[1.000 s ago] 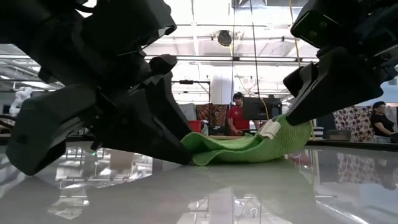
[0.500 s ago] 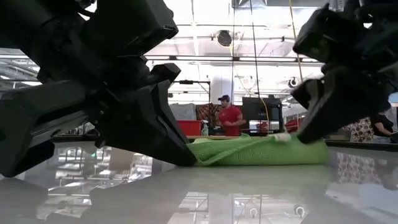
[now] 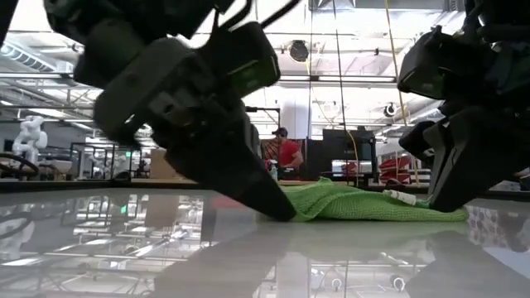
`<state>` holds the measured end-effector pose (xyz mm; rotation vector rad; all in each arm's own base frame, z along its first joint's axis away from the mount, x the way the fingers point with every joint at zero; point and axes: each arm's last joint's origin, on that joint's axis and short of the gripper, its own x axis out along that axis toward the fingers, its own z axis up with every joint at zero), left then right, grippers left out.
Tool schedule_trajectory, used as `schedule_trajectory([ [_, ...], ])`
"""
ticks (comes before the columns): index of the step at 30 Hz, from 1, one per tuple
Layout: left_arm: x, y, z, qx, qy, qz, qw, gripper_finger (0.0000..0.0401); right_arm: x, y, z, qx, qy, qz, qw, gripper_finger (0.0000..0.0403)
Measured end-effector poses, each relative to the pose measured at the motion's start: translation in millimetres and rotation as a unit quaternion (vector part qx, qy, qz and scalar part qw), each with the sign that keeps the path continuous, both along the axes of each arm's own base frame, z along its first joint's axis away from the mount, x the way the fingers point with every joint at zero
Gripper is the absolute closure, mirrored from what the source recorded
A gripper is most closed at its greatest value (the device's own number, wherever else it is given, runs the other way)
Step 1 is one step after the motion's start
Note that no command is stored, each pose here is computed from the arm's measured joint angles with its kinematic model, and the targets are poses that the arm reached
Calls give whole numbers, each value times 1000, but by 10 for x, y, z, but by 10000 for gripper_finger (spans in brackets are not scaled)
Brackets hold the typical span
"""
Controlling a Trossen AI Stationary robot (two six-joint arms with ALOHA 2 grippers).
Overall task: Roll towel
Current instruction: Roll the green microfiber cloth
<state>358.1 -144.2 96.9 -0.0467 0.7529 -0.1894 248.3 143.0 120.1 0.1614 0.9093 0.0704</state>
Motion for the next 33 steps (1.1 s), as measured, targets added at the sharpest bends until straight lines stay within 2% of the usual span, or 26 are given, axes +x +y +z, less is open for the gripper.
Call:
schedule_trajectory([
  [7,59,114,30,-95,20,19,995,398,-12,11,15,18,11,19,1000,403],
  [14,49,144,126,-165,47,23,985,399,-55,-11,150,17,2,30,999,403],
  [22,76,228,266,-213,44,54,975,399,-80,-23,200,31,13,63,997,397],
  [29,73,353,222,-230,84,87,966,399,-105,-74,164,19,41,57,997,386],
  [33,73,360,224,-251,95,85,960,398,-91,-118,157,22,47,42,998,385],
])
